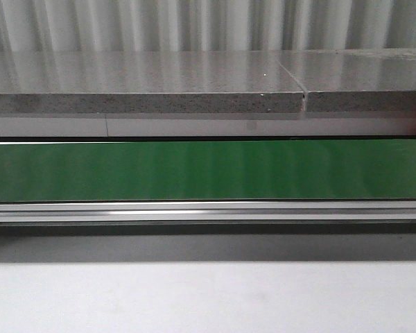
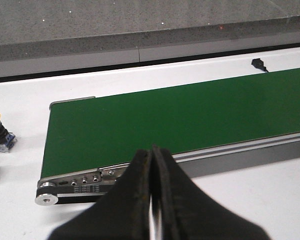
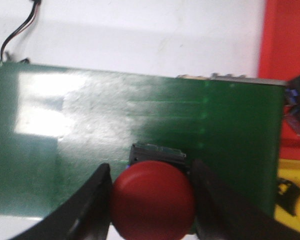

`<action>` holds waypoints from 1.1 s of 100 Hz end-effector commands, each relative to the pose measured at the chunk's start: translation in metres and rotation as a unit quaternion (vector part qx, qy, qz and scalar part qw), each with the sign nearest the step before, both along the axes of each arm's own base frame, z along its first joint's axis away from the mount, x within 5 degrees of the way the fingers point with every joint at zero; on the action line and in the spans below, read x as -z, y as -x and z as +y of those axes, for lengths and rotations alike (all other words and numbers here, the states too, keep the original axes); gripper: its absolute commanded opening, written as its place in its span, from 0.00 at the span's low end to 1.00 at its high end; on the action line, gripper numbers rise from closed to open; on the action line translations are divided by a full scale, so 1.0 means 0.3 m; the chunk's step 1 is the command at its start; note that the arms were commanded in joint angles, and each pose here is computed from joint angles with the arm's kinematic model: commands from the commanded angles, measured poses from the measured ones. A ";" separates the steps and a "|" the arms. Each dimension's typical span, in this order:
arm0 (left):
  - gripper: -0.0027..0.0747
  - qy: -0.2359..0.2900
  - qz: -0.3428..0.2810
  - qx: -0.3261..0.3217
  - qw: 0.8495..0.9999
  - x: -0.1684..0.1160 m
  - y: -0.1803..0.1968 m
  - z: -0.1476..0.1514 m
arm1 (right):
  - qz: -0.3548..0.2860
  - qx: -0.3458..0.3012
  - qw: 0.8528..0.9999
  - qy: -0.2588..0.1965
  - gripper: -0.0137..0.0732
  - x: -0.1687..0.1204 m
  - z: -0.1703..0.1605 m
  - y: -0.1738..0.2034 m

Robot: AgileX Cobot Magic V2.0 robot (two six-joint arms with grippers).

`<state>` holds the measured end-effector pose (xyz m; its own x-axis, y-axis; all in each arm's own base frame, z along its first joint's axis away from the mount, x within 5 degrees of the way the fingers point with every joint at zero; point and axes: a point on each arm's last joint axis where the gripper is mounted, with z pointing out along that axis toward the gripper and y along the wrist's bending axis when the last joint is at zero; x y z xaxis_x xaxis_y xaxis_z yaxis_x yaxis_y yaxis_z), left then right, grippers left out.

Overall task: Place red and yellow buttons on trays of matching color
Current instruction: 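Close the right gripper on the red button and lift it, then lower the red button into the red tray and open the right gripper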

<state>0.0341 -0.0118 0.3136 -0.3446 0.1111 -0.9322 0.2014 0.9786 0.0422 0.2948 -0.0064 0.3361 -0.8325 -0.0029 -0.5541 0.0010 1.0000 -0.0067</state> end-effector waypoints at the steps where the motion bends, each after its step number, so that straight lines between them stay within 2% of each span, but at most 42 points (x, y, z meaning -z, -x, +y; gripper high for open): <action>1: 0.01 0.014 -0.038 0.005 0.999 -0.042 -0.007 -0.004 | -0.070 0.039 0.997 0.010 0.22 -0.115 -0.073 0.016; 22: 0.01 0.014 -0.038 0.005 0.999 -0.042 -0.007 -0.004 | -0.083 0.142 0.986 0.013 0.22 -0.144 -0.268 0.034; 38: 0.01 0.014 -0.038 0.005 0.999 -0.042 -0.007 -0.004 | -0.087 0.238 0.967 -0.003 0.22 -0.130 -0.418 0.043; 46: 0.01 0.014 -0.038 0.005 0.999 -0.042 -0.007 -0.004 | -0.089 0.265 0.960 -0.006 0.22 -0.119 -0.471 0.035; 66: 0.01 0.014 -0.038 0.005 0.999 -0.042 -0.007 -0.004 | -0.077 0.283 0.956 -0.007 0.22 -0.070 -0.543 -0.014; 110: 0.01 0.014 -0.038 0.005 0.999 -0.042 -0.007 -0.004 | -0.107 0.286 0.952 -0.005 0.22 0.080 -0.625 -0.160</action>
